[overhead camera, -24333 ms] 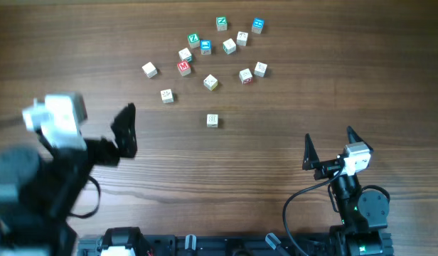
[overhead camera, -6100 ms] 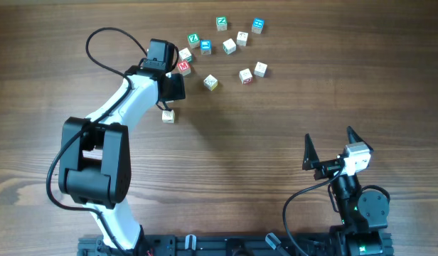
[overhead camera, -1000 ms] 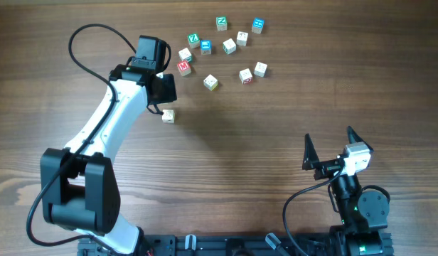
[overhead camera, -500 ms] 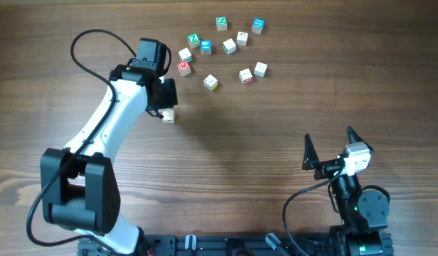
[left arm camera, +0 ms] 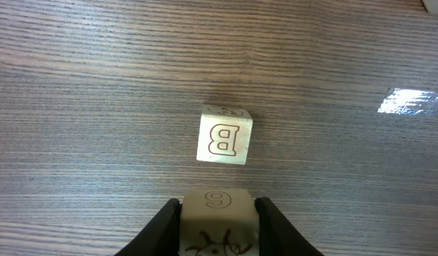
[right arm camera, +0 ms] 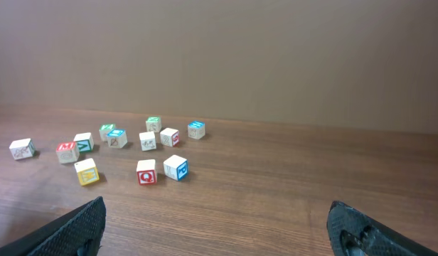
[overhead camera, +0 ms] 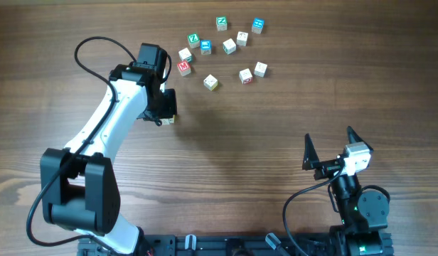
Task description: Form a tower
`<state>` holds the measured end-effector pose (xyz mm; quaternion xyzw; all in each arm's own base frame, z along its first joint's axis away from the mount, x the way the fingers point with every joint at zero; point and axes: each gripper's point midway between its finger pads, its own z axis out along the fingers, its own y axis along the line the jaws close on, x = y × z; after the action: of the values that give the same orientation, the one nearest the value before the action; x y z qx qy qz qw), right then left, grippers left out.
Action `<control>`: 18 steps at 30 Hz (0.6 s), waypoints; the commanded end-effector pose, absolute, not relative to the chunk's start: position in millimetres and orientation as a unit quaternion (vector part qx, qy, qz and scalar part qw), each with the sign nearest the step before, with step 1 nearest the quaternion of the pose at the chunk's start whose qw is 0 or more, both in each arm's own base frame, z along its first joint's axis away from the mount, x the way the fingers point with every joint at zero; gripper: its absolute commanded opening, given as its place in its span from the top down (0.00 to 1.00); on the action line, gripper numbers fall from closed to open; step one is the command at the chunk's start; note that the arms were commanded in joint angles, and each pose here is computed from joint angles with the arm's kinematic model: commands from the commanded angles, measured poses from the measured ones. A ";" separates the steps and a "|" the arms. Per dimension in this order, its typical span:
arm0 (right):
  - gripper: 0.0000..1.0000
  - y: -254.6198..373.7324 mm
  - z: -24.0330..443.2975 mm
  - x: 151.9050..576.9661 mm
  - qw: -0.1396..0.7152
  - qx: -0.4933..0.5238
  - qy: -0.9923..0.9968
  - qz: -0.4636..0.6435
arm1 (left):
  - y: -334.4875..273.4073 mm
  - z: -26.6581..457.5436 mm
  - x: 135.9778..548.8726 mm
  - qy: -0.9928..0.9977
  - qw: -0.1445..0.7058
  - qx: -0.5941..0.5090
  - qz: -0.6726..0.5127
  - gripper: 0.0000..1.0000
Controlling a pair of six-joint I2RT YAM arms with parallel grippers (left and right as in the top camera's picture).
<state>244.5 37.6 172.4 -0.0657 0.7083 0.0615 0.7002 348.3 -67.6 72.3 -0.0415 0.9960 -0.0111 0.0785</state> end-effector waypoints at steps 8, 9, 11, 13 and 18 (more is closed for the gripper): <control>0.00 39.4 173.7 244.1 0.703 -0.075 0.705 0.061 | -66.9 58.4 334.7 0.997 0.067 -0.029 -0.017 0.73; 0.00 39.4 173.8 244.1 0.703 -0.075 0.705 0.061 | -67.1 56.1 335.6 0.997 0.070 -0.029 -0.018 0.72; 0.00 39.4 173.8 244.1 0.703 -0.075 0.705 0.061 | -67.6 53.5 338.3 0.996 0.078 -0.029 -0.019 0.71; 0.00 39.3 173.7 244.1 0.703 -0.075 0.705 0.061 | -68.2 53.9 341.4 0.996 0.084 -0.017 -0.020 0.71; 0.00 39.3 173.7 244.1 0.703 -0.075 0.705 0.061 | -71.6 57.3 359.4 0.992 0.121 -0.016 -0.028 0.72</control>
<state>244.6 37.5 172.4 -0.0655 0.7083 0.0614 0.7002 354.3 -70.1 52.4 -0.0263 0.9941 -0.0193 0.1034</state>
